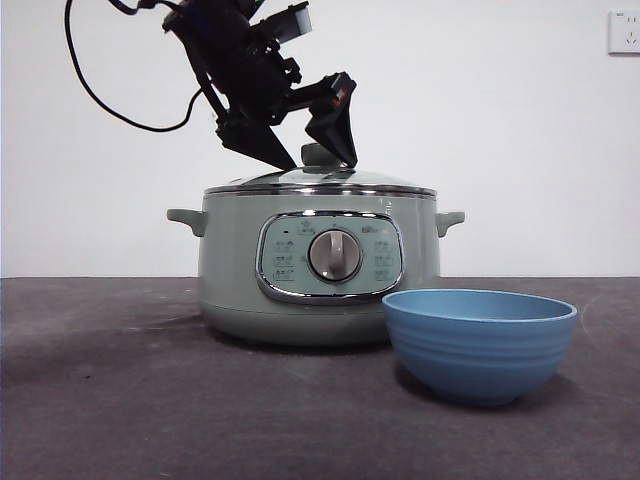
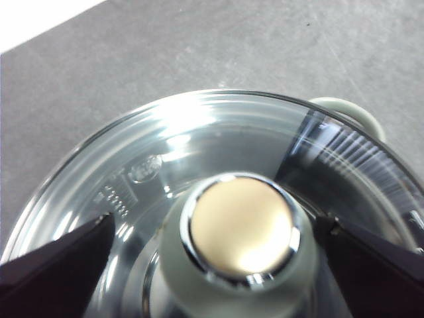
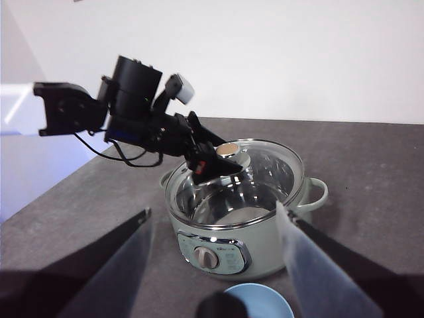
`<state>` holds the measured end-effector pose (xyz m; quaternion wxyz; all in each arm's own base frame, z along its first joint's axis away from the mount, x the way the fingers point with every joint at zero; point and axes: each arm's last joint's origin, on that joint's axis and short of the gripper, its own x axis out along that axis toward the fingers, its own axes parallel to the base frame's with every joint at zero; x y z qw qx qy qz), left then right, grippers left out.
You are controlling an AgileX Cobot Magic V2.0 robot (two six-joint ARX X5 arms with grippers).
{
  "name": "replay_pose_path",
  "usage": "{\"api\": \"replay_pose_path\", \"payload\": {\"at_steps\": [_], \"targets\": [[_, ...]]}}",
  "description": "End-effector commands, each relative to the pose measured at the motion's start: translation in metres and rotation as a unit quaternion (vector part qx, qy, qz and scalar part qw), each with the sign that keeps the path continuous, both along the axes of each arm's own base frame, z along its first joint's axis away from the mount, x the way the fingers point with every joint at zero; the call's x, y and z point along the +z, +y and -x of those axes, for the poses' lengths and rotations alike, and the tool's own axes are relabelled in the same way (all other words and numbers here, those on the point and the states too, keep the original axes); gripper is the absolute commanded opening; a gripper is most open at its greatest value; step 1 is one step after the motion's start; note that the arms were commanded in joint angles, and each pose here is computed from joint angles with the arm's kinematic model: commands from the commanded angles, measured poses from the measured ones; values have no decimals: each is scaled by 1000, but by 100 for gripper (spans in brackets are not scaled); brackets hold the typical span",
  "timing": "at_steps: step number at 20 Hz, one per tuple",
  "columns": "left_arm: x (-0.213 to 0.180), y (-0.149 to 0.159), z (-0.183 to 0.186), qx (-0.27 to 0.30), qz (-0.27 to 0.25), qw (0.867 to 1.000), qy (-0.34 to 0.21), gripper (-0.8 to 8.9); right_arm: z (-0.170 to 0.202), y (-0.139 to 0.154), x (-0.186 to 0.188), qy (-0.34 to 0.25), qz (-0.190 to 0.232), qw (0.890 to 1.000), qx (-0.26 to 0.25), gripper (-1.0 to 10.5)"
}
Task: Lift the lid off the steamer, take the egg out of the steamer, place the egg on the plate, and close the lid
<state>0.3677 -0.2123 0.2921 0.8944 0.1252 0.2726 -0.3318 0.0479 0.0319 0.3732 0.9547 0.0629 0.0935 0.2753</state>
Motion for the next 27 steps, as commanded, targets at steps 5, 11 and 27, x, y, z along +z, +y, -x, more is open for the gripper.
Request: {"api": "replay_pose_path", "payload": {"at_steps": [5, 11, 27], "targets": [[56, 21, 38, 0, 14, 1000, -28, 565, 1, 0, -3, 14, 12, 1000, 3, 317], [106, 52, 92, 3, 17, 999, -37, 563, 0, 1, -13, 65, 41, 997, 22, 316], [149, 111, 202, -12, 28, 999, 38, -7, -5, 12, -30, 176, 76, 975, 113, 9]]}}
